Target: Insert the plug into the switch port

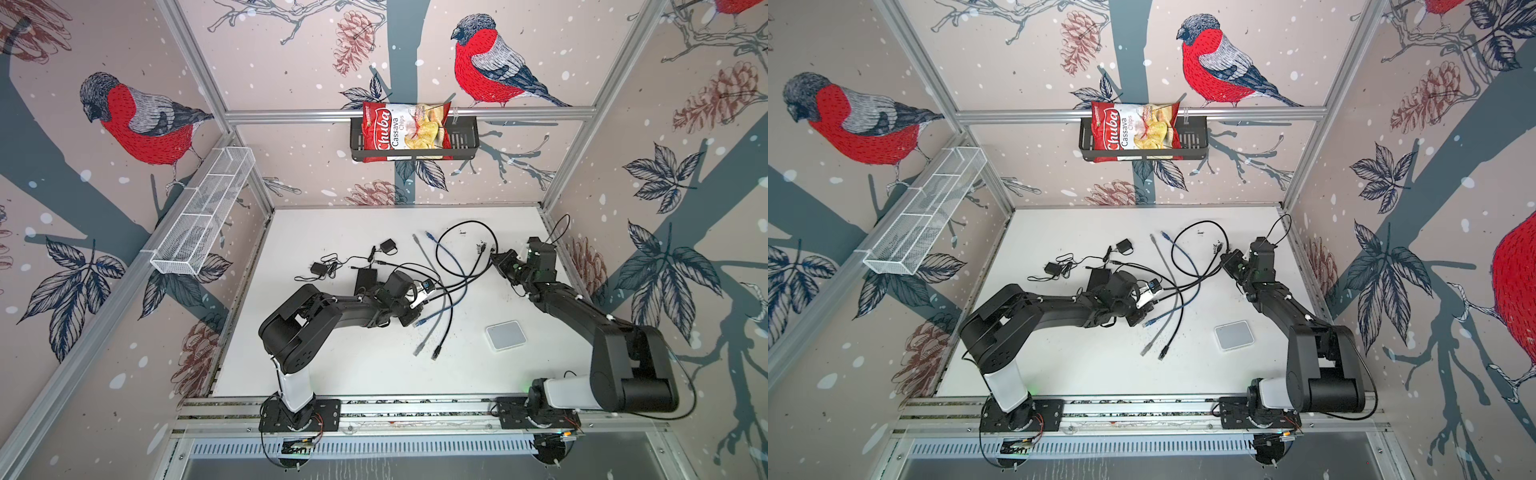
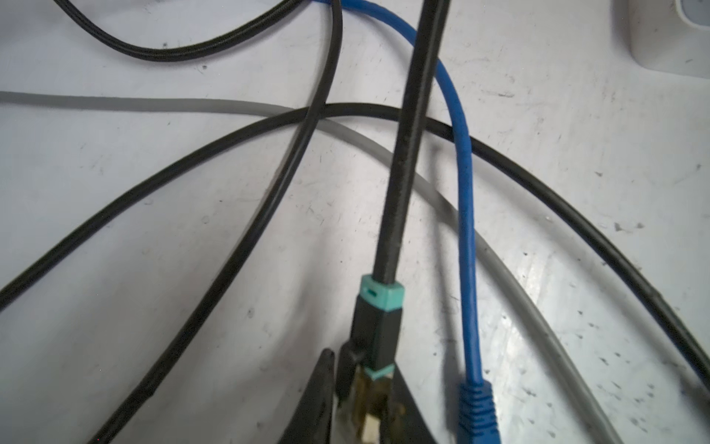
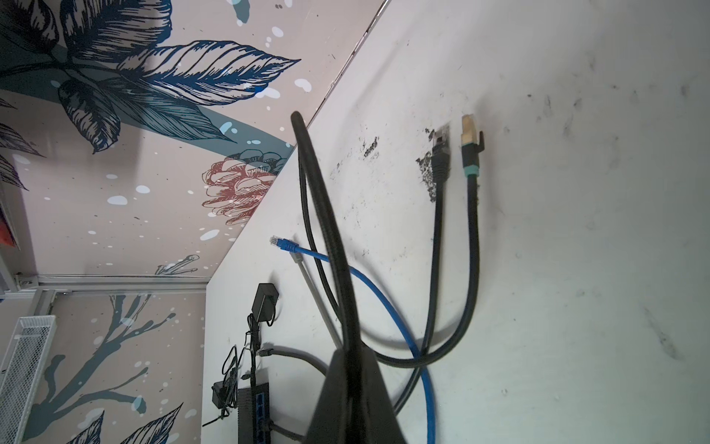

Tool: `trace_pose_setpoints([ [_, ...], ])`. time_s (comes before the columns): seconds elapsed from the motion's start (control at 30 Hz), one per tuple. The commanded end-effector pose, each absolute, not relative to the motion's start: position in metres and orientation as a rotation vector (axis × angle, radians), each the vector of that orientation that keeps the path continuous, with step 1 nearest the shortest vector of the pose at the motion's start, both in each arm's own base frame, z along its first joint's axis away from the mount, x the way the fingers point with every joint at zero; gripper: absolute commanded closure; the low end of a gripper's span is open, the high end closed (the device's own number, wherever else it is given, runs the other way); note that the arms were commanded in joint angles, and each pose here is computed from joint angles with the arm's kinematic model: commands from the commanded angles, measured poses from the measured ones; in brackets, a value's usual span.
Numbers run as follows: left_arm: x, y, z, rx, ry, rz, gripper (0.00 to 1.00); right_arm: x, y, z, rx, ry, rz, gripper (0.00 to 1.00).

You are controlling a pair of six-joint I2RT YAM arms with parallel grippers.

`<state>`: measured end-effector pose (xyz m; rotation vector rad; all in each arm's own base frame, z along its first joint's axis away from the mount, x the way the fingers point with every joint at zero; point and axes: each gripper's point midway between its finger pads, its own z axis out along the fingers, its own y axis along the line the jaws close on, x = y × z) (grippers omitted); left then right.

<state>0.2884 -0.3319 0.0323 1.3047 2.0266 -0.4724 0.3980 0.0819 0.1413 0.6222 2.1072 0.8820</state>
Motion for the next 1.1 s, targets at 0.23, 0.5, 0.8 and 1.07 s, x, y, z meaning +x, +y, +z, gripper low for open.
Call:
trace_pose_setpoints([
  [0.23, 0.307, -0.324, 0.061, 1.169, 1.909, -0.364, 0.98, 0.395, 0.078, 0.140, 0.566, 2.157, 0.796, 0.92],
  [0.5, 0.307, -0.310, 0.070, 1.144, 1.820, -0.233, 1.00, 0.382, 0.071, 0.135, 0.432, 2.252, 0.636, 0.74],
  [0.8, 0.298, -0.298, 0.081, 1.167, 1.655, -0.082, 1.00, 0.368, 0.160, 0.183, -0.340, 2.187, 0.587, 0.74],
  [1.07, 0.286, -0.295, 0.108, 1.138, 1.473, -0.083, 1.00, 0.348, 0.241, 0.185, -0.925, 2.016, 0.730, 0.67],
])
